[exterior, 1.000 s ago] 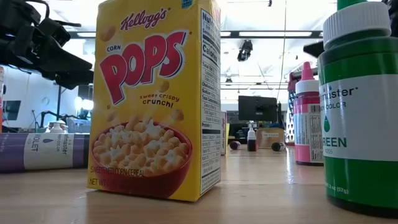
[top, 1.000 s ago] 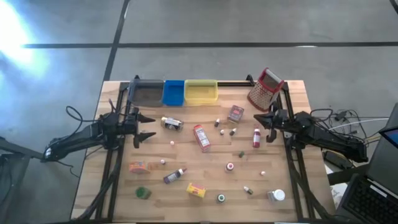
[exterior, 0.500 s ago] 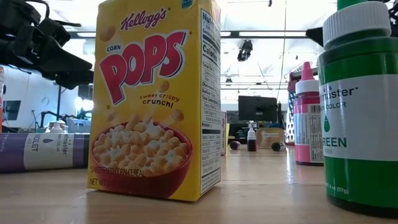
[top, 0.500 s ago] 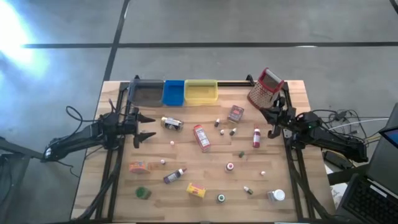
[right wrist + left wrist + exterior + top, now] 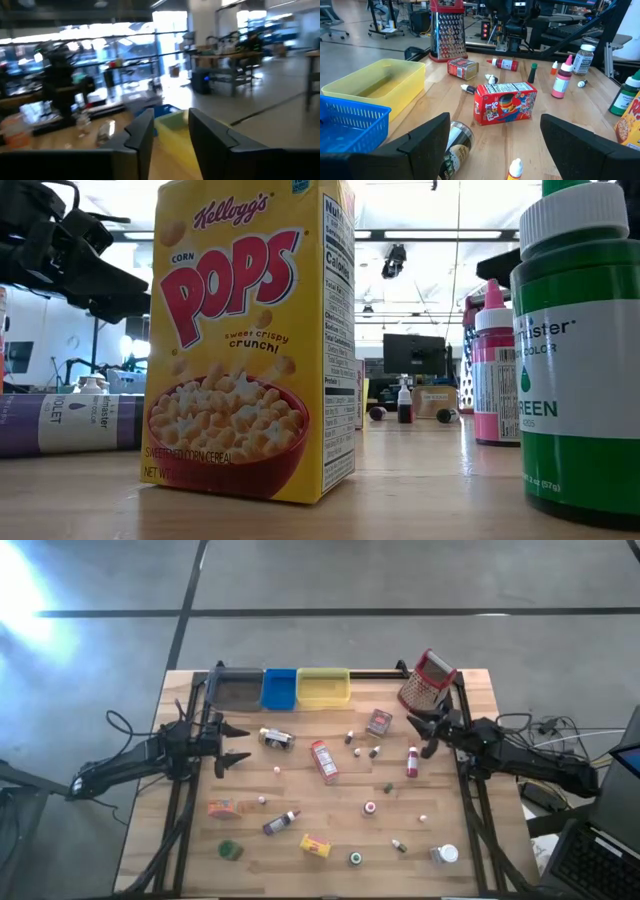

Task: Pick & Place Kitchen Items
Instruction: Put the orange cereal box into the blue bin

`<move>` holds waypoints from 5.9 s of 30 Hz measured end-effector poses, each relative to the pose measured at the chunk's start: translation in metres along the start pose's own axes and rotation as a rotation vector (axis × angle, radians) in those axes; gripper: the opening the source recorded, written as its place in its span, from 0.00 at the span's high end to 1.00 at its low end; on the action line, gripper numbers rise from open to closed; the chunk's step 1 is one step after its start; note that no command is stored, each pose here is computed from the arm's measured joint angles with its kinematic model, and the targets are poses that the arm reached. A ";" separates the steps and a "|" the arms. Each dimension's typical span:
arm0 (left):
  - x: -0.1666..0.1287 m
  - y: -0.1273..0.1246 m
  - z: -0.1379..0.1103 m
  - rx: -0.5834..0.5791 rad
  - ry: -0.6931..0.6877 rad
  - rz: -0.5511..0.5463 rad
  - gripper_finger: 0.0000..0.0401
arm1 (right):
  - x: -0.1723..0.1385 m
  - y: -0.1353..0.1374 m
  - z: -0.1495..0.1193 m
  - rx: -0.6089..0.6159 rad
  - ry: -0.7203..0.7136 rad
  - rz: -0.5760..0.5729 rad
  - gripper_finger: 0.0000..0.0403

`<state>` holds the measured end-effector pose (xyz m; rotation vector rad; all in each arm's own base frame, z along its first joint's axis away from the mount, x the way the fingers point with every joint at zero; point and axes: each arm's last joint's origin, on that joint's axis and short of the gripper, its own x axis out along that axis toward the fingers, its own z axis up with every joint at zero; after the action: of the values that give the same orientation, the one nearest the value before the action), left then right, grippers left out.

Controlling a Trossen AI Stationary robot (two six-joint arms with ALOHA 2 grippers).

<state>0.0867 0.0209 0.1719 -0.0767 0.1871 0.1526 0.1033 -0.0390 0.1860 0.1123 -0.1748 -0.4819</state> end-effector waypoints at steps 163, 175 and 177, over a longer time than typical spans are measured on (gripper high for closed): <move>-0.025 -0.016 0.083 -0.123 -0.092 -0.233 0.22 | -0.038 0.013 0.116 -0.055 0.077 0.189 0.98; -0.011 -0.030 0.138 0.005 0.371 -0.164 0.22 | -0.042 0.013 0.118 -0.053 0.056 0.191 0.98; -0.007 -0.036 0.142 0.034 0.483 -0.148 0.22 | -0.042 0.013 0.118 -0.053 0.056 0.191 0.98</move>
<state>0.1113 -0.0026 0.3141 -0.0924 0.6640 -0.0195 0.0500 -0.0160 0.2971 0.0564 -0.1162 -0.2927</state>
